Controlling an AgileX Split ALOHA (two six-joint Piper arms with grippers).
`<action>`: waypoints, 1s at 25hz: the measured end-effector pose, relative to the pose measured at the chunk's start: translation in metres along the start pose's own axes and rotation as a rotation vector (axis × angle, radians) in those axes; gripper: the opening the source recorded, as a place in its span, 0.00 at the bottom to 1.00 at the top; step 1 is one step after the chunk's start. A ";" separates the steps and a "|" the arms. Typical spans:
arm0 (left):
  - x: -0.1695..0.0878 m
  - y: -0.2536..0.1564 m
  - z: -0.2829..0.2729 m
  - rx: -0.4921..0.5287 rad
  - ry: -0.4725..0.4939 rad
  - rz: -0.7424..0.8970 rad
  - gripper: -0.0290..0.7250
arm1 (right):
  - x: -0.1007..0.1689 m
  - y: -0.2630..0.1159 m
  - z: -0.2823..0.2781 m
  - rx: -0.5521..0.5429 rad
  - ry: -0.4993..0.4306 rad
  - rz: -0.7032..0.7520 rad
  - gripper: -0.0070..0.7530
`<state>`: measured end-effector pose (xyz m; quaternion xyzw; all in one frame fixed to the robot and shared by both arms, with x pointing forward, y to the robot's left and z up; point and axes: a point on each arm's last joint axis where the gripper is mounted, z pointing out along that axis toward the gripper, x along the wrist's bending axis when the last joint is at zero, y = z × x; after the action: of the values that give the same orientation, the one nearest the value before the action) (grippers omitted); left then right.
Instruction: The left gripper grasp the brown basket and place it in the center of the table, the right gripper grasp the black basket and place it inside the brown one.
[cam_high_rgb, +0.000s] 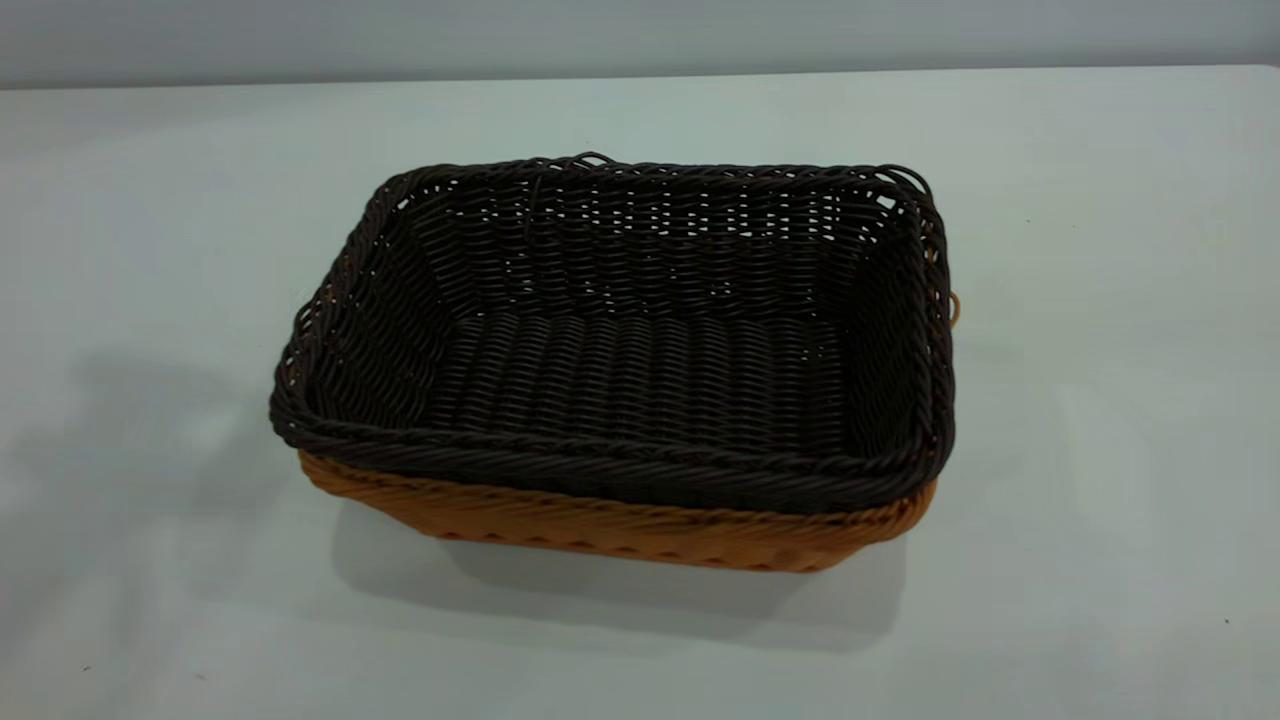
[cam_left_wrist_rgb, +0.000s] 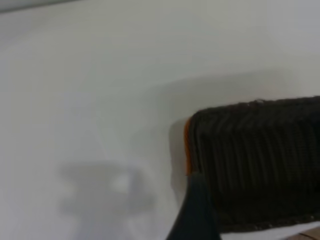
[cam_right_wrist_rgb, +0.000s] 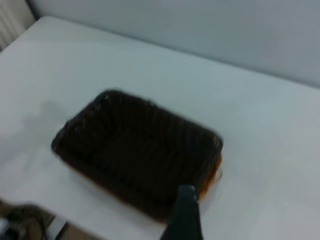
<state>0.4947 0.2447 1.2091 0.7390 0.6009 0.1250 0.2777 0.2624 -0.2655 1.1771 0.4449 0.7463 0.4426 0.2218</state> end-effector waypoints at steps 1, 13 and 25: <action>0.000 -0.008 0.002 0.018 -0.007 -0.008 0.77 | 0.001 -0.009 0.000 0.016 0.004 0.001 0.79; 0.005 -0.131 0.038 0.306 -0.033 -0.031 0.77 | -0.007 -0.111 0.024 0.037 -0.127 -0.044 0.79; 0.000 -0.189 0.007 0.184 -0.032 0.004 0.77 | -0.013 -0.132 0.039 0.049 -0.169 -0.057 0.79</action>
<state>0.3434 0.2660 1.0975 0.7646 0.6037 0.0581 0.2180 0.2356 -0.2870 1.0427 0.4646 0.7478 0.3788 0.2853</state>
